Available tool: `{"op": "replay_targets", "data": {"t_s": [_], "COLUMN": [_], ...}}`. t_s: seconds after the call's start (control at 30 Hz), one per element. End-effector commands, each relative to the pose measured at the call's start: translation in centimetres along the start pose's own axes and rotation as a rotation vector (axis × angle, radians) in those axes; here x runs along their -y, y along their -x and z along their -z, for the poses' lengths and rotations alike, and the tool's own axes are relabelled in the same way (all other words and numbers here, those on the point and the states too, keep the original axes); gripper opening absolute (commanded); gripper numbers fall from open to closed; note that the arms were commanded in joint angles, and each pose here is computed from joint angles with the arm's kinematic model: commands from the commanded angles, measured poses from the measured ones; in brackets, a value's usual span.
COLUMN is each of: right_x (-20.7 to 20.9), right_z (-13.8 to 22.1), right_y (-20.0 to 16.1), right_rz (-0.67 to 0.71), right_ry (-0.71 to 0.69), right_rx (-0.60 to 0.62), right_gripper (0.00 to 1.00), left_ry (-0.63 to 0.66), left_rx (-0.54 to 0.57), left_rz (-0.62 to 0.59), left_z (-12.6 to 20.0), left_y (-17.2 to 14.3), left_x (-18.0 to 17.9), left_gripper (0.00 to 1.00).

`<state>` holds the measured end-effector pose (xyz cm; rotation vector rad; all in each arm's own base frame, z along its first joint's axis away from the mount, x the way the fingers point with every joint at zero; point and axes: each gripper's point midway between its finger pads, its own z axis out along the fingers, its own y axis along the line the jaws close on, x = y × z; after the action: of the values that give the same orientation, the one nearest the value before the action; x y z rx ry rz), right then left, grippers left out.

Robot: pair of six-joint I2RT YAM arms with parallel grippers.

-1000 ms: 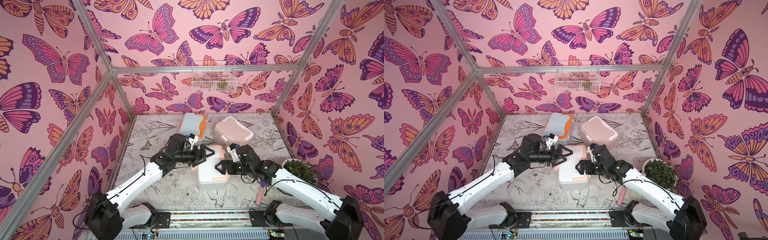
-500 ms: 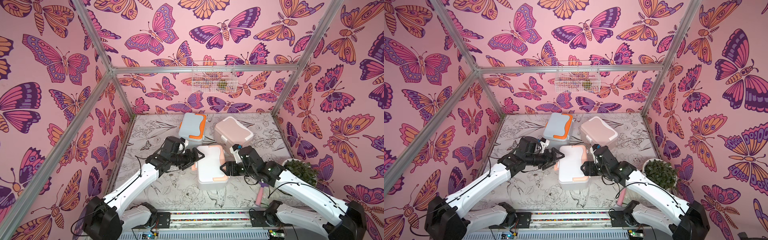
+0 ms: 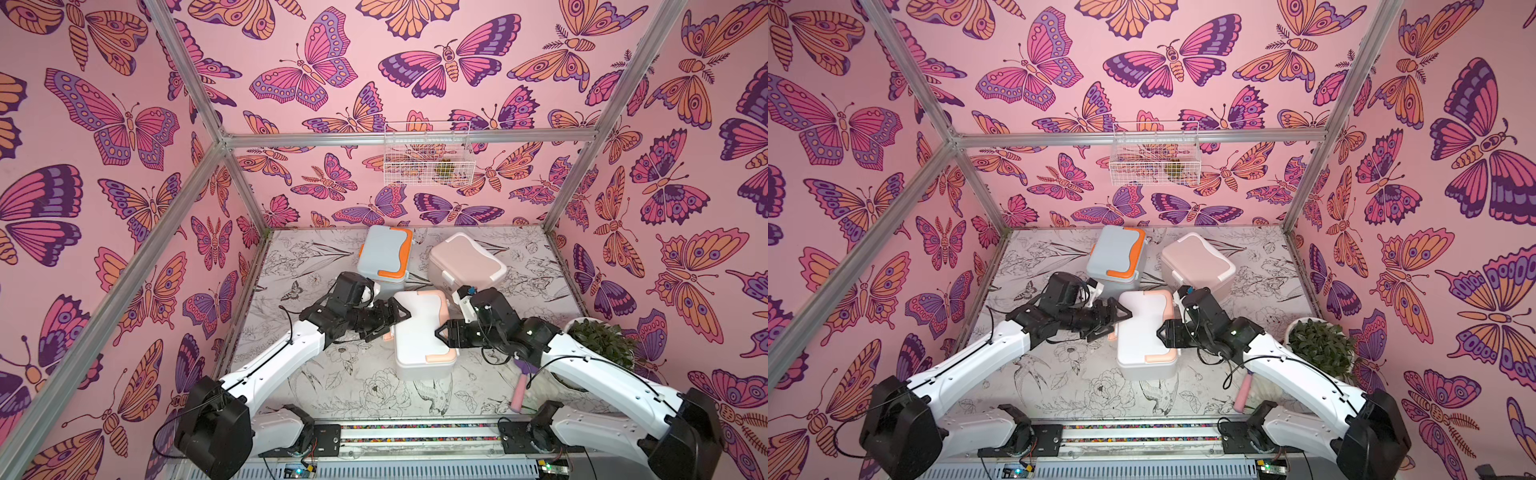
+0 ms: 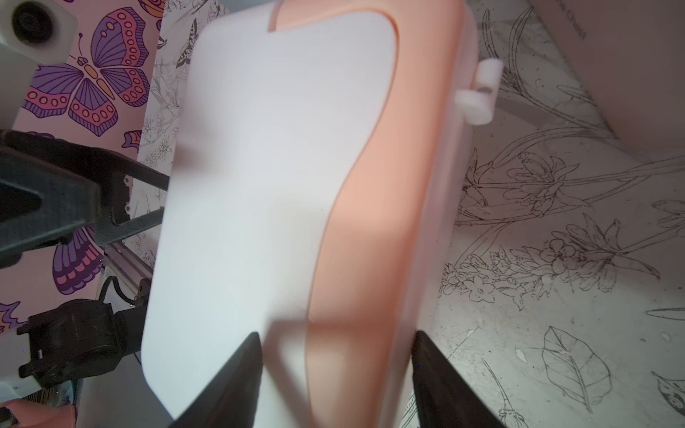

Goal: Open first aid kits and take out gauze
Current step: Open the lid of the first aid kit.

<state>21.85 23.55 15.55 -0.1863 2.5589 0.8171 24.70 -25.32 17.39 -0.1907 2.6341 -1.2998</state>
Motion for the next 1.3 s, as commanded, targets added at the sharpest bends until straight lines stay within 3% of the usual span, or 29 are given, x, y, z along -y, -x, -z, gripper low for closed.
{"op": "replay_targets", "data": {"t_s": [0.0, 0.4, 1.27], "right_x": [0.1, 0.3, 0.0], "right_z": [-0.4, -0.4, -1.0], "right_y": [-0.7, -0.8, -0.9], "right_rz": [0.012, 0.013, 0.014], "right_ry": [-0.009, -0.021, -0.001], "right_rx": [-0.044, -0.048, -0.064], "right_gripper": [0.62, 0.63, 0.65], "left_ry": [-0.028, 0.014, -0.015], "left_rx": [-0.003, 0.047, -0.01], "left_rz": [-0.031, -0.052, -0.048], "left_z": [0.0, 1.8, -0.1], "left_y": [0.2, 0.1, -0.3], "left_x": [0.7, 0.7, 1.3], "left_gripper": [0.94, 0.93, 0.93]}}
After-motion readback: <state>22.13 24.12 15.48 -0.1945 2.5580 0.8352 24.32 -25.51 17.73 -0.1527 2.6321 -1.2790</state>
